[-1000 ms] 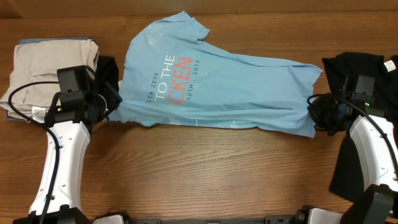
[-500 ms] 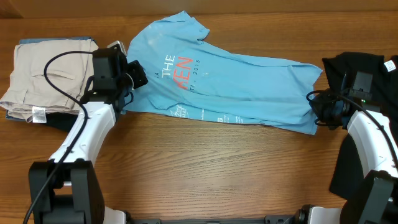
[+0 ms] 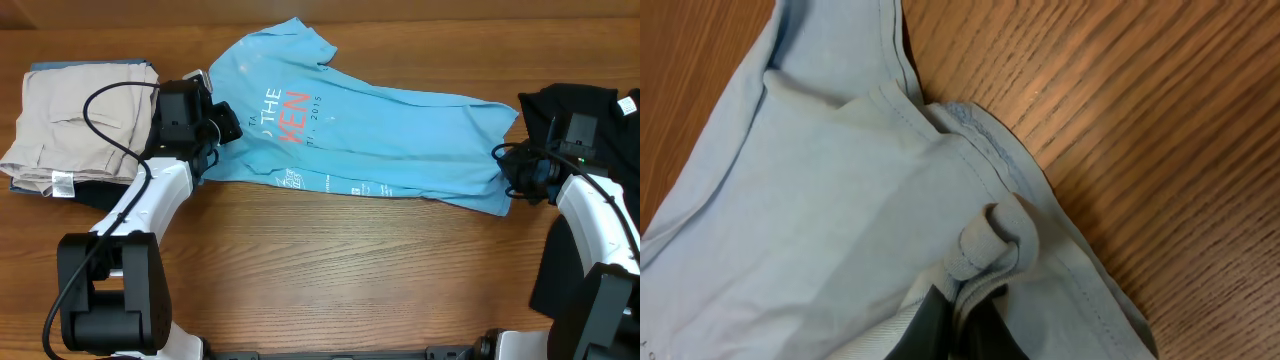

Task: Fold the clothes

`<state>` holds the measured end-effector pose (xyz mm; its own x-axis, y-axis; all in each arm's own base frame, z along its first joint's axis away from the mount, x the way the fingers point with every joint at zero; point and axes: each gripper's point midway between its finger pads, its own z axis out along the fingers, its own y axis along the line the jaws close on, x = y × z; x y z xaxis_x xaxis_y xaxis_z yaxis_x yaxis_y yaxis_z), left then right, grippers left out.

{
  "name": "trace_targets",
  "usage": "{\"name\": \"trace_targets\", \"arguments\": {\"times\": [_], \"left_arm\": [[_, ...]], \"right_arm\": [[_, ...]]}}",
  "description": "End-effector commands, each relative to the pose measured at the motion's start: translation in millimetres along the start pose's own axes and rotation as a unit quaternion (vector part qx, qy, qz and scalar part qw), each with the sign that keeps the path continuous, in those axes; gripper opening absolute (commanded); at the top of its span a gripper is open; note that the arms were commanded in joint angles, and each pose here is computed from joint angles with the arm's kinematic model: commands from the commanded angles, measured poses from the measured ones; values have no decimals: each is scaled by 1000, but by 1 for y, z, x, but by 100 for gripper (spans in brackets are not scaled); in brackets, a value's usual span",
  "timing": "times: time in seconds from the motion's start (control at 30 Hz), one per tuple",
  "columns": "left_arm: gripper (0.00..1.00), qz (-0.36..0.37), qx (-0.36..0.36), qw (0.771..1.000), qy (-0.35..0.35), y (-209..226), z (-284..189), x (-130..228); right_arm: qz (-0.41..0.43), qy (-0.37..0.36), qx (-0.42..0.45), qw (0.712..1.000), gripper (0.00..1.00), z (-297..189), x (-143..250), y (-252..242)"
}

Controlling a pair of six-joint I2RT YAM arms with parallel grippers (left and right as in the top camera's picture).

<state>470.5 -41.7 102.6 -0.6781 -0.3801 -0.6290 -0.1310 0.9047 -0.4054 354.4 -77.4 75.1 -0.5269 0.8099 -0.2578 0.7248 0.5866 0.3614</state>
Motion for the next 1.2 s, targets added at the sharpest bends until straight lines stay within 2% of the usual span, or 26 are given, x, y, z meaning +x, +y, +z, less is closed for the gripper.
{"name": "trace_targets", "arguments": {"times": [0.0, 0.3, 0.37, 0.4, 0.43, 0.47, 0.5, 0.53, 0.6, 0.63, 0.7, 0.73, 0.77, 0.8, 0.93, 1.03, 1.17], "left_arm": [[13, 12, -6, 1000, -15, -1, 1, -10], [14, 12, -20, 1000, -21, 4, 2, -12], [19, 14, -15, 999, -26, 2, 3, -15], [20, 14, -15, 999, -27, 1, 2, -17], [21, 17, -18, 999, -23, 1, 0, -20], [22, 21, -23, 999, -15, 0, -3, -24], [24, 27, -27, 999, -6, -3, -9, -32], [26, 31, -30, 999, 1, -6, -14, -37], [27, 35, -44, 998, 29, -12, -29, -45], [23, 32, -69, 996, 48, -8, -39, -45], [23, 13, -127, 988, 83, 9, -56, -37], [24, 10, -136, 986, 95, 13, -58, -30], [25, 9, -146, 982, 116, 18, -60, -20], [27, 7, -150, 980, 128, 20, -61, -14], [28, 6, -155, 978, 139, 22, -61, -9], [30, 6, -155, 978, 140, 22, -61, -8], [31, 6, -155, 978, 141, 22, -61, -8]], "right_arm": [[-3, -18, -5, 1000, 4, -4, -11, 7], [-3, -18, -5, 1000, 6, 6, -12, 7], [-3, -11, -3, 1000, 49, 21, -11, 5], [-11, -11, -7, 1000, 59, 26, -12, 7], [-51, -9, -41, 998, 65, 26, -14, 21], [-112, -11, -90, 990, 74, 20, -15, 41], [-136, -24, -103, 985, 85, 11, -23, 52], [-136, -27, -102, 985, 89, 6, -27, 54], [-126, -4, -89, 988, 88, -8, -26, 54], [-118, 13, -78, 990, 87, -12, -21, 50], [-80, 70, -39, 994, 82, -16, 2, 32], [-69, 91, -23, 993, 75, -17, 12, 24], [-54, 114, -6, 992, 51, -18, 22, 15], [-47, 132, 6, 990, 48, -18, 32, 9], [-17, 147, 29, 989, 49, -2, 53, -8], [6, 141, 30, 989, 56, 14, 61, -17], [6, 122, 6, 992, 55, 22, 54, -10]]}}
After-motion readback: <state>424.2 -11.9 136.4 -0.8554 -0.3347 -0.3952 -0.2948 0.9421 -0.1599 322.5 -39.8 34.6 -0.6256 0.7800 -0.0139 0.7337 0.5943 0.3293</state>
